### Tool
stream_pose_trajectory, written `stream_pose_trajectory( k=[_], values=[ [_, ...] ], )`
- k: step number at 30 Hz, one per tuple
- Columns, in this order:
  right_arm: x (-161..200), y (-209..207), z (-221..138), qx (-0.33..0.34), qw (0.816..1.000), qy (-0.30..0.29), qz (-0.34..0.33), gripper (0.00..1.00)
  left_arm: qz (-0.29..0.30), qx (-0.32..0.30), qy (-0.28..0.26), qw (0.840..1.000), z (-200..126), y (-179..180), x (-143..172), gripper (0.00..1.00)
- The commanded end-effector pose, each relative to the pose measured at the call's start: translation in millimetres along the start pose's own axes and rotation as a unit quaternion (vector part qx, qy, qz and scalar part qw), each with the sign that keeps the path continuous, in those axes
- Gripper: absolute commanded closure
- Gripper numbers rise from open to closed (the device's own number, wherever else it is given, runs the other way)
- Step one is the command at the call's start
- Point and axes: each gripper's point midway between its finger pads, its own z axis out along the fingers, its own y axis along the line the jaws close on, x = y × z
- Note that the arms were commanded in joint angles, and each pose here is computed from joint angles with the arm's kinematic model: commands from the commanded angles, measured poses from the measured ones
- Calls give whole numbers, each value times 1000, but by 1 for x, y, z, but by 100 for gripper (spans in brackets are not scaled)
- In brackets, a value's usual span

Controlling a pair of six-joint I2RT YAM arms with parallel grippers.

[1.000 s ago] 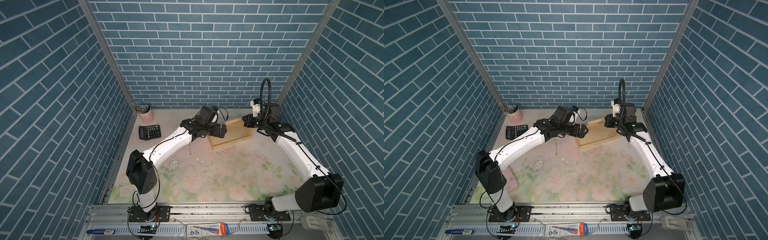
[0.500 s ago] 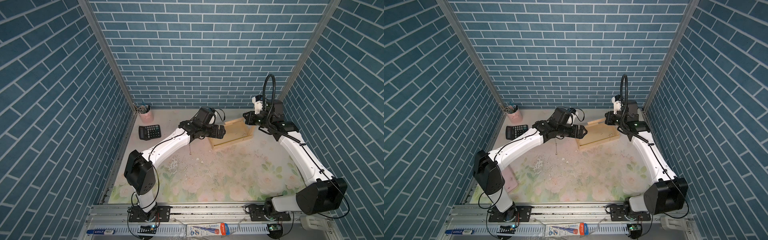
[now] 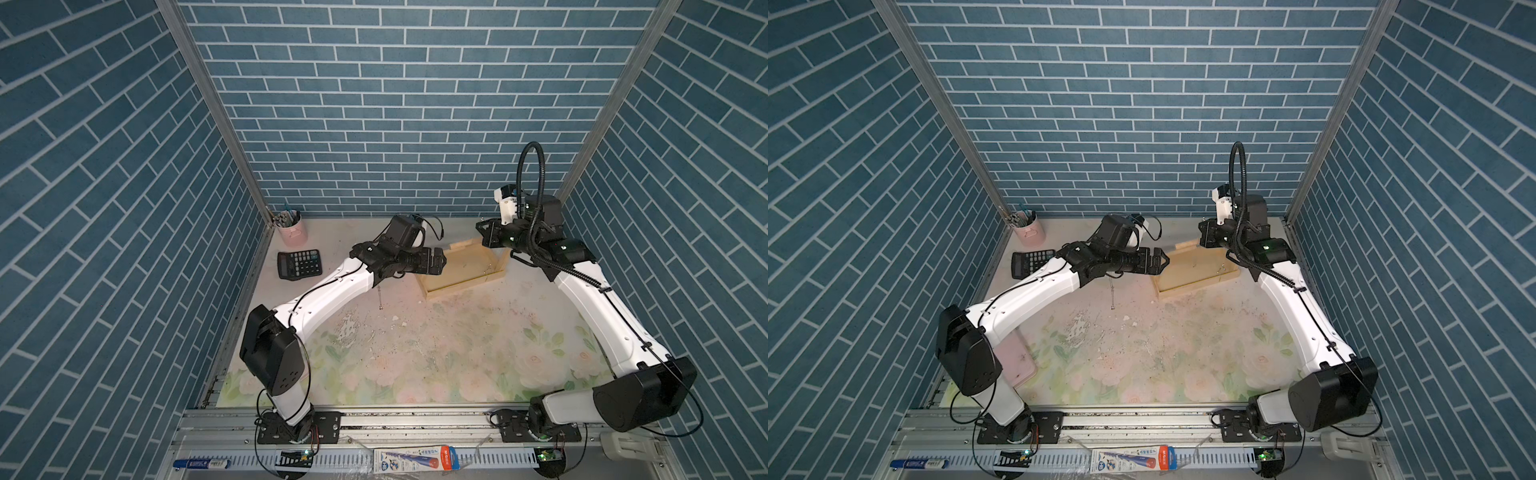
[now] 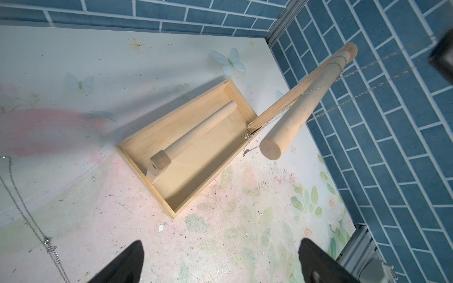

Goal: Take the necklace off the jewelry display stand
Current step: Take off the necklace from the stand.

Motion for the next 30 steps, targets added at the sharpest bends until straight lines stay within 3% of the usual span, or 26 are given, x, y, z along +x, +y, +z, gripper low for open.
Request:
stream_pose_trajectory(
  k=[1, 5, 10, 17, 30],
  values=[
    [-7, 11, 0, -2, 1000, -1, -4, 100, -20, -20, -6, 1000, -7, 14, -1, 0],
    [-9, 24, 5, -9, 1000, -1, -11, 100, -21, -10, -15, 1000, -10, 16, -1, 1],
    [-13, 39, 12, -19, 1000, -1, -15, 100, -26, -40, -61, 997, -22, 29, -5, 0],
    [-21, 56, 17, -34, 999, -6, -14, 100, -46, 59, -66, 995, -24, 14, -4, 0],
    [-36, 84, 17, -55, 998, -11, -27, 100, -72, 89, -58, 992, -16, 14, 0, 1]
  ],
)
